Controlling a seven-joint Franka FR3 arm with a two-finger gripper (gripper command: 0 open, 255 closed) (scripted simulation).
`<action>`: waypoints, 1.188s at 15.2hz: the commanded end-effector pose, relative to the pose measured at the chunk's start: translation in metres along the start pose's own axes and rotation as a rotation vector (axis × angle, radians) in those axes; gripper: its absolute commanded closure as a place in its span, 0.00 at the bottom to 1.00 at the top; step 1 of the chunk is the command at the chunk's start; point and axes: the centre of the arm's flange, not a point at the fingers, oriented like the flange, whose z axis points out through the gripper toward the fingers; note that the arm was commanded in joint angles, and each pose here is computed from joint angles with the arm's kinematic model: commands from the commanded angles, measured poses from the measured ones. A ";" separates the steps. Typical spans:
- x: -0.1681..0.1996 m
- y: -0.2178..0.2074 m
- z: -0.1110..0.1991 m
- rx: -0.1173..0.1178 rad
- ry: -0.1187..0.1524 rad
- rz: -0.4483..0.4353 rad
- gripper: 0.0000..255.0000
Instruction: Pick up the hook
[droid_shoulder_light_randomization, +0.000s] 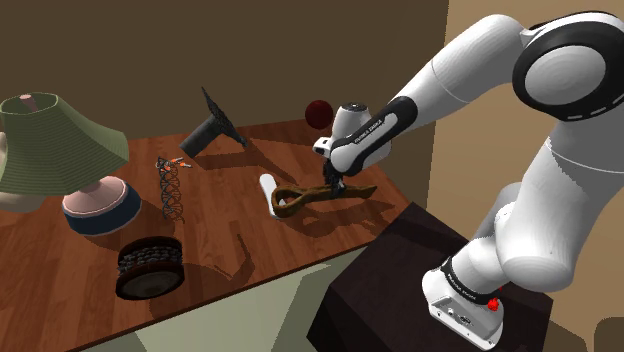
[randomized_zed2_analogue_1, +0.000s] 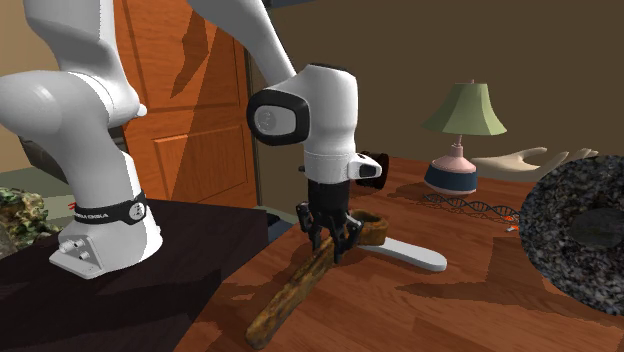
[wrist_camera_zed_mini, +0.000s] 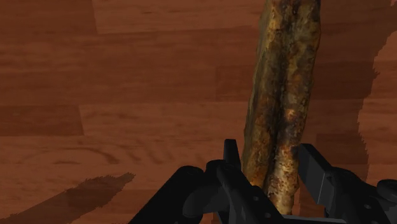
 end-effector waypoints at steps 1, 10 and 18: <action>0.000 0.000 0.001 0.000 -0.001 -0.001 1.00; 0.000 0.000 -0.015 0.000 0.000 -0.001 1.00; 0.001 0.000 -0.057 0.000 0.000 -0.001 1.00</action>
